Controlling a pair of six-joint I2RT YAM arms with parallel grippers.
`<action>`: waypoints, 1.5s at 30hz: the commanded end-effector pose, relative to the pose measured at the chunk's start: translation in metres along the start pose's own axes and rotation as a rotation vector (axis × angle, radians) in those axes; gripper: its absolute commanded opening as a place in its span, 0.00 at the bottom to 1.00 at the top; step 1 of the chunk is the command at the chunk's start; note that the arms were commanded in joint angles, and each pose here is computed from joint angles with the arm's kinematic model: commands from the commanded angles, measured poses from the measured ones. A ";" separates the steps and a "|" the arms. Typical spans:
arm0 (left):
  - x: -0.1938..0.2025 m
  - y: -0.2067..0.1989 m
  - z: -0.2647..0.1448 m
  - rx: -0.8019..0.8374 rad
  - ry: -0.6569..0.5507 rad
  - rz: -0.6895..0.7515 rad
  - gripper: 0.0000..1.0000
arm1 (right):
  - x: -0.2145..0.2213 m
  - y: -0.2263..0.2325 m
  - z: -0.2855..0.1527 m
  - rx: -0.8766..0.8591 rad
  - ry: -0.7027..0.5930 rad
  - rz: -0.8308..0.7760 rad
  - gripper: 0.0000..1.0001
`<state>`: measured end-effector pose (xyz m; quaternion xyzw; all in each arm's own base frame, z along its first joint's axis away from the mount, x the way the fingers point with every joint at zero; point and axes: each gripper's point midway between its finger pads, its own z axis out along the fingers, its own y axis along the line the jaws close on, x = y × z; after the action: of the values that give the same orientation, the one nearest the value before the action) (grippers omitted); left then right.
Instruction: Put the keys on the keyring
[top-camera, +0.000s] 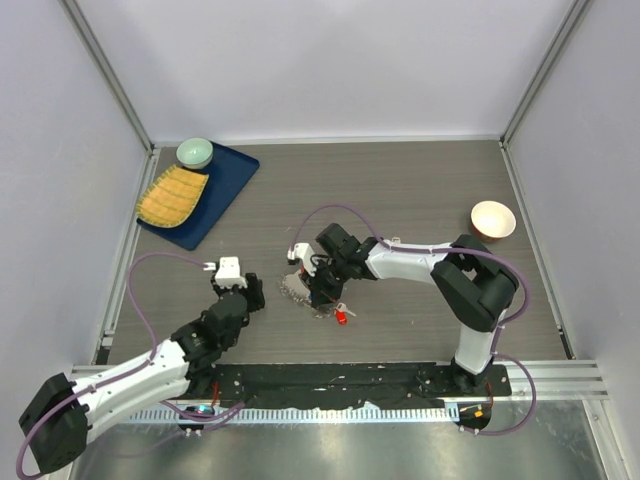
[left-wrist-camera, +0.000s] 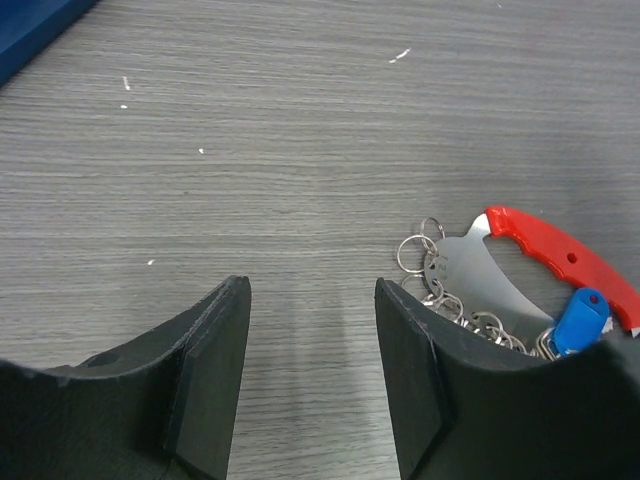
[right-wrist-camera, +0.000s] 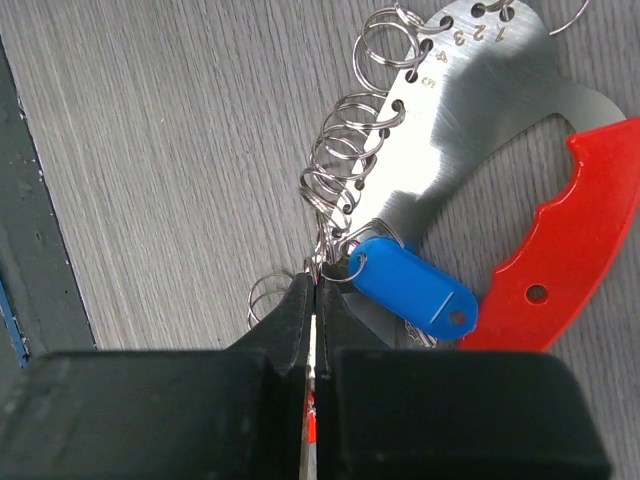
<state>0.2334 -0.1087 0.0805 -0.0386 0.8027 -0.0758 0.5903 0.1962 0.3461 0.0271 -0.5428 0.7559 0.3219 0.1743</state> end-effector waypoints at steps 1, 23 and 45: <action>-0.026 -0.025 0.002 0.090 -0.060 -0.044 0.57 | -0.019 0.000 -0.012 0.043 -0.064 -0.054 0.01; -0.030 -0.108 -0.028 0.618 -0.114 -0.014 0.57 | -0.027 0.009 -0.060 0.187 -0.258 -0.110 0.01; -0.037 -0.081 -0.019 0.465 -0.150 -0.049 0.57 | -0.011 -0.033 -0.027 0.323 -0.196 0.061 0.11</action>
<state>0.2207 -0.1864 0.1342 0.0844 0.7183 -0.2788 0.6318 0.2012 0.3116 0.0291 -0.4773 0.7918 0.2726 0.2664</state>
